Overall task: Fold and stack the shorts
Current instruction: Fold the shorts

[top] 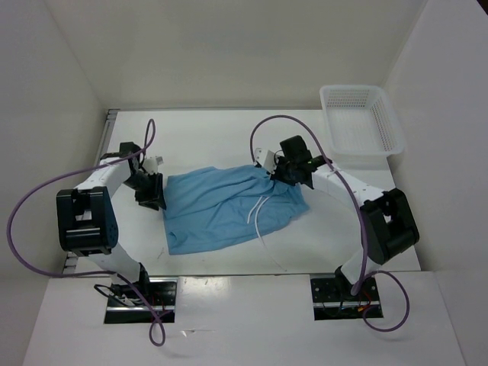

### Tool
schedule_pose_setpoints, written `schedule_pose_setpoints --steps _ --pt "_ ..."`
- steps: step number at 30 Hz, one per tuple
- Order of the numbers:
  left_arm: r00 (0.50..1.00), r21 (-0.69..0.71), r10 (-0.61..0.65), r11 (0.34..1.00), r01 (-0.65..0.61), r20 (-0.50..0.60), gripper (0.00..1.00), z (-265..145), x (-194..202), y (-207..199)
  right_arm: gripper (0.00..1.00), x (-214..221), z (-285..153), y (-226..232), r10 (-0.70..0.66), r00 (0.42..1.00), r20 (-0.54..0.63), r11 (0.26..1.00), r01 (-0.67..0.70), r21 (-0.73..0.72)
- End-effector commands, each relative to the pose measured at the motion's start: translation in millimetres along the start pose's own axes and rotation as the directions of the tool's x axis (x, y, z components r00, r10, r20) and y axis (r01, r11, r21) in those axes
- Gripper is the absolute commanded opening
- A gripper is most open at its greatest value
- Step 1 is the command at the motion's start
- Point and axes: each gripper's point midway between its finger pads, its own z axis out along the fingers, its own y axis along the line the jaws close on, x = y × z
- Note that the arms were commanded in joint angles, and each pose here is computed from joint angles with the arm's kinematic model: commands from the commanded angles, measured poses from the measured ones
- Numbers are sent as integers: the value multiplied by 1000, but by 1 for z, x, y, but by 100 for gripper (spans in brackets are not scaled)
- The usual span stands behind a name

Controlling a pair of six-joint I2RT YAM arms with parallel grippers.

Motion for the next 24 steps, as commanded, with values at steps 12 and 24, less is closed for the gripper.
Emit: schedule_pose_setpoints --steps 12,24 --pt "955 -211 294 937 -278 46 45 9 -10 -31 0 -8 12 1 -17 1000 8 1000 18 -23" --pt "927 -384 374 851 -357 -32 47 41 -16 -17 0 -4 16 3 -17 1000 -5 1000 17 -24"
